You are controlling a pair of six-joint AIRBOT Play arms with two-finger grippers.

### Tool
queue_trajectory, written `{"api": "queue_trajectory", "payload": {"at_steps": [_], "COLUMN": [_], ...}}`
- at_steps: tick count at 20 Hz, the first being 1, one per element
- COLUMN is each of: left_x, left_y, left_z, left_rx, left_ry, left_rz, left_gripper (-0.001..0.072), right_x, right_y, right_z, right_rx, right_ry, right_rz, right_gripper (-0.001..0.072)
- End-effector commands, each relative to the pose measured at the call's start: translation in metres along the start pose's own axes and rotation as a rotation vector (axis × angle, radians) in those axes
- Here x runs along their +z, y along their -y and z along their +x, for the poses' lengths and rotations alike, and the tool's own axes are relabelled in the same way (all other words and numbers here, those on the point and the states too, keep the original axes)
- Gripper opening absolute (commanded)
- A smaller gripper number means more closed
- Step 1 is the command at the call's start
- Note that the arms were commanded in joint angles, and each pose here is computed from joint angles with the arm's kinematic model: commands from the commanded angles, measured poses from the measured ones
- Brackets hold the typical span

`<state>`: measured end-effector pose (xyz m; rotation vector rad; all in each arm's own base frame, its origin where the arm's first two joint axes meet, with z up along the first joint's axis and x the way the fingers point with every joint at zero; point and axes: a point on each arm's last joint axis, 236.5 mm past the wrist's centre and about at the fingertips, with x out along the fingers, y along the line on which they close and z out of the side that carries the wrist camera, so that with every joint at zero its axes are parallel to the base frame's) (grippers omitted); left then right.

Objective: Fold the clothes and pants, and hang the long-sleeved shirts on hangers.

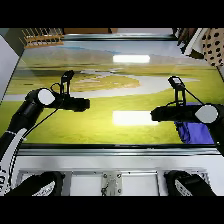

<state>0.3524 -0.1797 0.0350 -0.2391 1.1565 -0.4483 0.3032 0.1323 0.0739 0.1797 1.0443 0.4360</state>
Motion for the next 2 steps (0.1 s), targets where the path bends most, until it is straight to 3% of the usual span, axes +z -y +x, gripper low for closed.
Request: {"api": "queue_trajectory", "payload": {"at_steps": [1, 2], "left_x": [-0.0002, -0.0001], "left_y": [0.0003, 0.0003], "left_z": [0.0, 0.0], "left_rx": [0.0, 0.0], "left_ry": [0.0, 0.0], "left_rz": [0.001, 0.001], "left_gripper": [0.0006, 0.0006], "right_x": [-0.0003, -0.0003], "right_y": [-0.0005, -0.0005], "right_z": [0.0004, 0.0004], "right_rx": [0.001, 0.001], "right_ry": [-0.002, -0.002], "right_rz": [0.0, 0.0], "right_gripper": [0.0027, 0.0027]}}
